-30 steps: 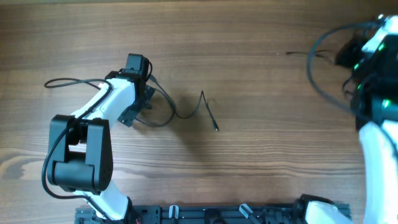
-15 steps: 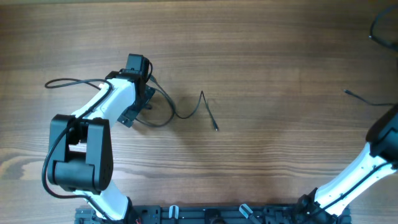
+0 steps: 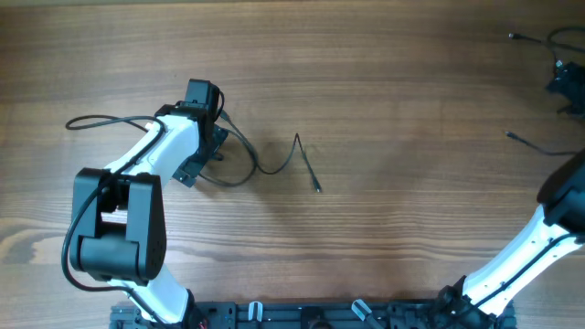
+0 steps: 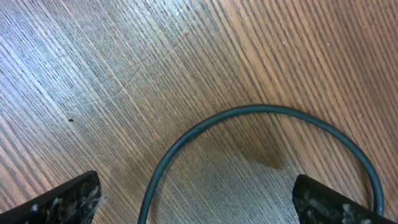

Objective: Untangle cables

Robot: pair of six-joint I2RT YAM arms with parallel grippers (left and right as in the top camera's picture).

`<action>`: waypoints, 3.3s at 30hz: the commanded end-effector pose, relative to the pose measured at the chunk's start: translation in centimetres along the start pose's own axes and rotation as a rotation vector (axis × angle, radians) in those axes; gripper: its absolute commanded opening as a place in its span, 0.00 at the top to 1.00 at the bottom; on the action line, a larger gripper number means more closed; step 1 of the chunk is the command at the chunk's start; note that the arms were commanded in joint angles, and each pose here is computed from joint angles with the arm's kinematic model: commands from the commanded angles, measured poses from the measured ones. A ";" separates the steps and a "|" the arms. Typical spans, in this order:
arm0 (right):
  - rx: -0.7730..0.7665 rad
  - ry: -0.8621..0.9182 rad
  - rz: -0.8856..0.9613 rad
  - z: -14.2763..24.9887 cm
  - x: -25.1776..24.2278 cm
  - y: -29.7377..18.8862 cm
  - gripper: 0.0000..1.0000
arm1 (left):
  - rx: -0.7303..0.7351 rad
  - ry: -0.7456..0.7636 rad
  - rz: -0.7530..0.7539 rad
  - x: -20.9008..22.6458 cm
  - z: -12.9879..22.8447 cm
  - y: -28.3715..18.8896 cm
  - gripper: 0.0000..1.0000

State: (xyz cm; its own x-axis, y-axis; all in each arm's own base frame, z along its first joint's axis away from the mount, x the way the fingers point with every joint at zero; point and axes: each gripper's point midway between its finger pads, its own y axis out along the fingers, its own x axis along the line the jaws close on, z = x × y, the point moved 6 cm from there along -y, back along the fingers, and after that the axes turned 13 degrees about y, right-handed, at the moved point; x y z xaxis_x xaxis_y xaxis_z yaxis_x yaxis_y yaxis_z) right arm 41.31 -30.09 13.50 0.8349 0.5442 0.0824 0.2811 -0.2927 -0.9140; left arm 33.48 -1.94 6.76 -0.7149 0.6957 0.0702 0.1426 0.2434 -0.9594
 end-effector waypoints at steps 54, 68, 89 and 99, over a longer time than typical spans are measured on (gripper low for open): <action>-0.120 0.075 -0.574 19.9 -5.9 -40.4 0.00 | -0.021 0.131 0.347 -5.5 6.8 -6.9 0.34; -0.019 0.096 -0.530 17.8 -4.7 -37.4 0.00 | 0.007 0.287 0.293 -8.6 8.7 0.7 0.96; -0.018 0.092 -0.528 17.8 -4.8 -37.4 0.00 | -0.127 0.715 0.943 -20.6 17.1 -18.1 0.05; 0.062 0.085 -0.629 18.5 -3.7 -37.5 0.00 | -0.511 0.312 0.601 -7.0 -0.4 -23.9 0.00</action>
State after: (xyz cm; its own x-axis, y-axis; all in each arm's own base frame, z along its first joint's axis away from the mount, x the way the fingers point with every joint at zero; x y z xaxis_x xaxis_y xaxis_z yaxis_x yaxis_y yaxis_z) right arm 18.51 -6.68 40.44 0.5703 0.5410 0.6181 0.7005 0.0727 -0.7100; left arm 35.59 -16.66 26.01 -0.1176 0.9506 -0.2872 0.7263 -0.1149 -0.6777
